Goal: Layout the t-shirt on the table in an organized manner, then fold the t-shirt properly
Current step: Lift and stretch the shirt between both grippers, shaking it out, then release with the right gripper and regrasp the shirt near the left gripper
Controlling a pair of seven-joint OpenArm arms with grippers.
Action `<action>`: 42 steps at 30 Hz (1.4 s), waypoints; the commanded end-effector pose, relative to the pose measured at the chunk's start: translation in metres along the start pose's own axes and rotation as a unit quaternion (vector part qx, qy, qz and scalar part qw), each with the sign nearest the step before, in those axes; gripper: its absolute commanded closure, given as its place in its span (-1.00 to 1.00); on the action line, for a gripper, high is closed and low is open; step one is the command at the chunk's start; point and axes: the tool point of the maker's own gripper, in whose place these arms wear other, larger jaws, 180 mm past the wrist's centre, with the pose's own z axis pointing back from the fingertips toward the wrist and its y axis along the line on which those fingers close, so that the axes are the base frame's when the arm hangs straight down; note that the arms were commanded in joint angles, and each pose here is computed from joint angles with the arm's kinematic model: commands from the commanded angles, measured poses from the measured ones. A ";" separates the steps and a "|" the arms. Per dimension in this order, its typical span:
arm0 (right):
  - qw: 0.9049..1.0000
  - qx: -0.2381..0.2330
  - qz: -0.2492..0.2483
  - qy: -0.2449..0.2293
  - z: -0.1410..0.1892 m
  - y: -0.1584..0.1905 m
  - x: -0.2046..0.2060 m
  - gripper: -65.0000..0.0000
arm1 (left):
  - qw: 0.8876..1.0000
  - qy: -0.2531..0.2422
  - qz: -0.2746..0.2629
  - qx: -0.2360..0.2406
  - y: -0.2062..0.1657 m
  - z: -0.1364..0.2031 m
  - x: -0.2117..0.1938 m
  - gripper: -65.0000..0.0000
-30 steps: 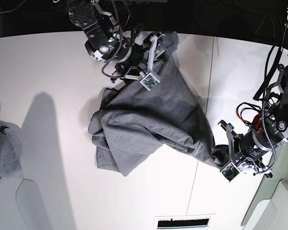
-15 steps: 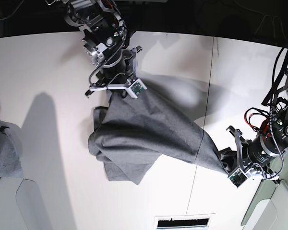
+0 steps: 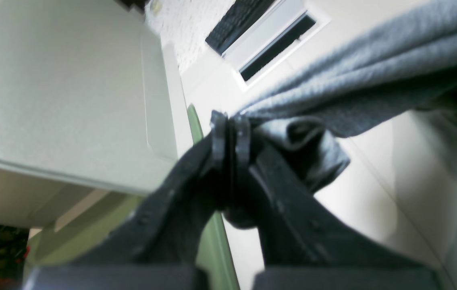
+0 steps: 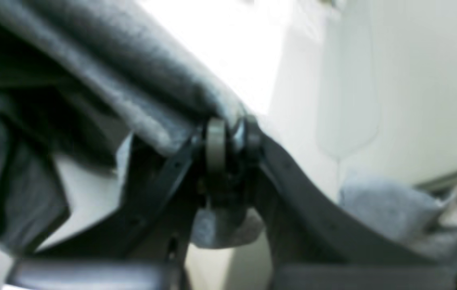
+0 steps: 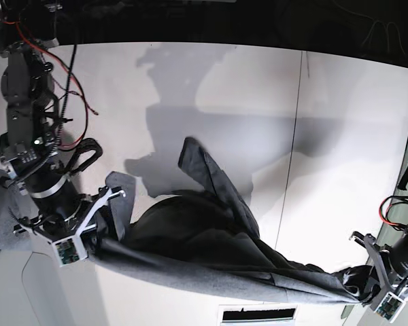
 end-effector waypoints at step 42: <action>0.918 0.222 -0.311 0.110 -0.053 0.144 -0.116 -0.23 | 0.883 0.094 0.306 -0.343 -0.168 -0.024 -0.102 0.69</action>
